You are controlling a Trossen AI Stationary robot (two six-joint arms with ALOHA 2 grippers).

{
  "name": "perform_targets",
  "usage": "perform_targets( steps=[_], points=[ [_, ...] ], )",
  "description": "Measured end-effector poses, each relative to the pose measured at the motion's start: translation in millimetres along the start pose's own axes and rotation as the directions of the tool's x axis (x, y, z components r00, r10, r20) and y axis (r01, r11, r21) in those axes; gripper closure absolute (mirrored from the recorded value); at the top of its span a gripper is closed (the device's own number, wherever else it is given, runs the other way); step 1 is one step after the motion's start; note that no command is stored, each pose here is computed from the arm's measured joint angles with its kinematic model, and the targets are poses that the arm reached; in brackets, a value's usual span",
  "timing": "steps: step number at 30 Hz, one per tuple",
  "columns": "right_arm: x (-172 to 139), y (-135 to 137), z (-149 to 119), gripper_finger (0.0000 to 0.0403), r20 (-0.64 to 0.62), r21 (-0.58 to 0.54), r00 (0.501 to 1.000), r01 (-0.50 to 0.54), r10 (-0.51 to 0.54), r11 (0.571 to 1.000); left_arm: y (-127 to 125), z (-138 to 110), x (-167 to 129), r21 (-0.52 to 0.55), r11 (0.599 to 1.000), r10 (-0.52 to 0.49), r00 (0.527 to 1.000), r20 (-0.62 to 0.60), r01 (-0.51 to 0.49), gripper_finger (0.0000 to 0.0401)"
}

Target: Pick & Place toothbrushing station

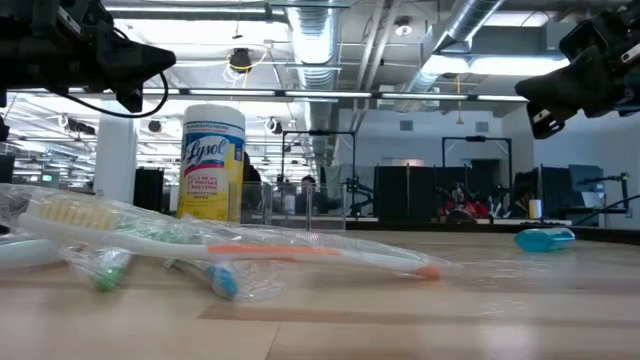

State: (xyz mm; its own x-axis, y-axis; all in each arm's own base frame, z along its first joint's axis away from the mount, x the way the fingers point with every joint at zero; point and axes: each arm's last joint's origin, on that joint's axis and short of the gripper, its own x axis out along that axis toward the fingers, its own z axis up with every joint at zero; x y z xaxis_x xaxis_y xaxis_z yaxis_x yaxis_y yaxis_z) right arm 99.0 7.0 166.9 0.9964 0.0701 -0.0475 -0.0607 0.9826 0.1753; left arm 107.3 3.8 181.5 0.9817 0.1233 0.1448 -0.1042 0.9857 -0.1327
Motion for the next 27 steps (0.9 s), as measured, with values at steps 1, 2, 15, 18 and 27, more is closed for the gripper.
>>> perform_targets(
  steps=[1, 2, 15, 18, 27],
  points=[
    [0.0, 0.0, 0.0, 0.0403, 0.0, 0.0, 1.0, 0.0, 0.0, 1.0, 0.0, 0.0, 0.0, 0.0, 1.0, 0.0, 1.0, 0.0, 0.0, 0.039],
    [0.0, 0.0, 0.0, 0.0403, 0.0, 0.0, 1.0, 0.0, 0.0, 1.0, 0.0, 0.1, 0.0, 0.0, 1.0, 0.0, 1.0, 0.001, 0.0, 0.039],
    [0.0, 0.0, 0.1, 0.0403, 0.001, 0.0, 1.0, 0.0, 0.0, 1.0, -0.1, 0.5, 0.0, -0.001, 1.0, -0.001, 1.0, 0.005, 0.001, 0.039],
    [0.0, 0.0, 0.1, 0.0403, 0.001, 0.0, 1.0, 0.0, 0.0, 1.0, -0.1, 0.6, 0.0, -0.001, 1.0, -0.002, 1.0, 0.006, 0.002, 0.039],
    [0.0, 0.0, 0.0, 0.0403, 0.0, -0.002, 1.0, 0.0, 0.0, 1.0, -0.1, 0.7, 0.0, -0.002, 1.0, -0.002, 1.0, 0.007, 0.002, 0.039]
  ],
)
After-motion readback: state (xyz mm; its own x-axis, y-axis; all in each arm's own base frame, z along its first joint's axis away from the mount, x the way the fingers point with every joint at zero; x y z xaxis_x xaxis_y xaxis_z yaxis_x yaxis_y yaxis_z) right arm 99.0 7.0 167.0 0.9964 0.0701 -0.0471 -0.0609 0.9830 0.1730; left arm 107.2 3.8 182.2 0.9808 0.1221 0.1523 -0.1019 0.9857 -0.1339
